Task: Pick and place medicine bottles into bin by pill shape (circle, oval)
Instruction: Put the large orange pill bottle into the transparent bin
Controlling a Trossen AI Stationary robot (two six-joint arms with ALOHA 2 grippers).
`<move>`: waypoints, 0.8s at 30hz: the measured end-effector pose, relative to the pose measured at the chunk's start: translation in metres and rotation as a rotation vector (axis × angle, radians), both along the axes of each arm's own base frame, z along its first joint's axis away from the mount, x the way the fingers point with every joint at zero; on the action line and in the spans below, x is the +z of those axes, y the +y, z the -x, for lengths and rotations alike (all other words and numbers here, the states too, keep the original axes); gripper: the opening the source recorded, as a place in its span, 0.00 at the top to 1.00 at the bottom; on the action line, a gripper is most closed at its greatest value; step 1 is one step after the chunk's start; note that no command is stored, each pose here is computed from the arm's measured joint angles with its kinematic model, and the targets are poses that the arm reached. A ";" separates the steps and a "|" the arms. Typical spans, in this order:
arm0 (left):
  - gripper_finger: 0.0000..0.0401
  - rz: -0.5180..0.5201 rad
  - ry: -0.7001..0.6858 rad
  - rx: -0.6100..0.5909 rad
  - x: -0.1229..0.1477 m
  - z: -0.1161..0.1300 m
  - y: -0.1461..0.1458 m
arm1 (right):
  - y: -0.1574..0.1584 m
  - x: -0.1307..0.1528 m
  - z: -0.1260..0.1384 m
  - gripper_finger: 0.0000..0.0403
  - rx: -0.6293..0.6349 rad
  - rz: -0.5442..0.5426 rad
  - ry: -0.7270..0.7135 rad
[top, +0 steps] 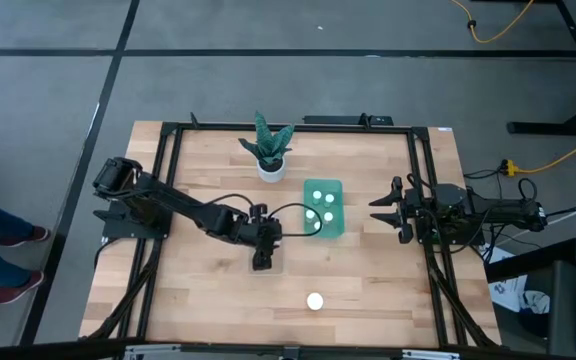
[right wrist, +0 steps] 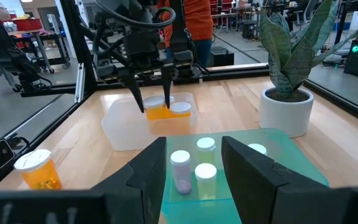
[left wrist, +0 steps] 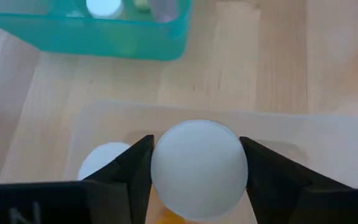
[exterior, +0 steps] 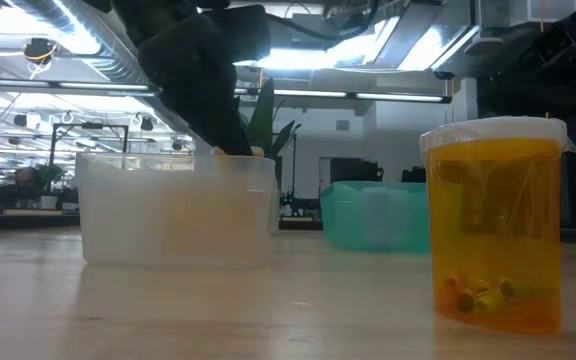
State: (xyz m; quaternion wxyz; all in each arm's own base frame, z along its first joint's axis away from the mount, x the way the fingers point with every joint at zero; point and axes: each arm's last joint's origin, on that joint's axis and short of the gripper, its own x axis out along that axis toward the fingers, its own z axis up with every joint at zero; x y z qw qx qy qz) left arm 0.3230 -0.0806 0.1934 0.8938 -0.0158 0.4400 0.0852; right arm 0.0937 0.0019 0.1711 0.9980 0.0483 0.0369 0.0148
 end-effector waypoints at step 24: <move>0.35 0.037 -0.074 -0.018 0.023 -0.010 -0.007 | 0.000 0.000 0.000 0.61 0.000 0.000 0.000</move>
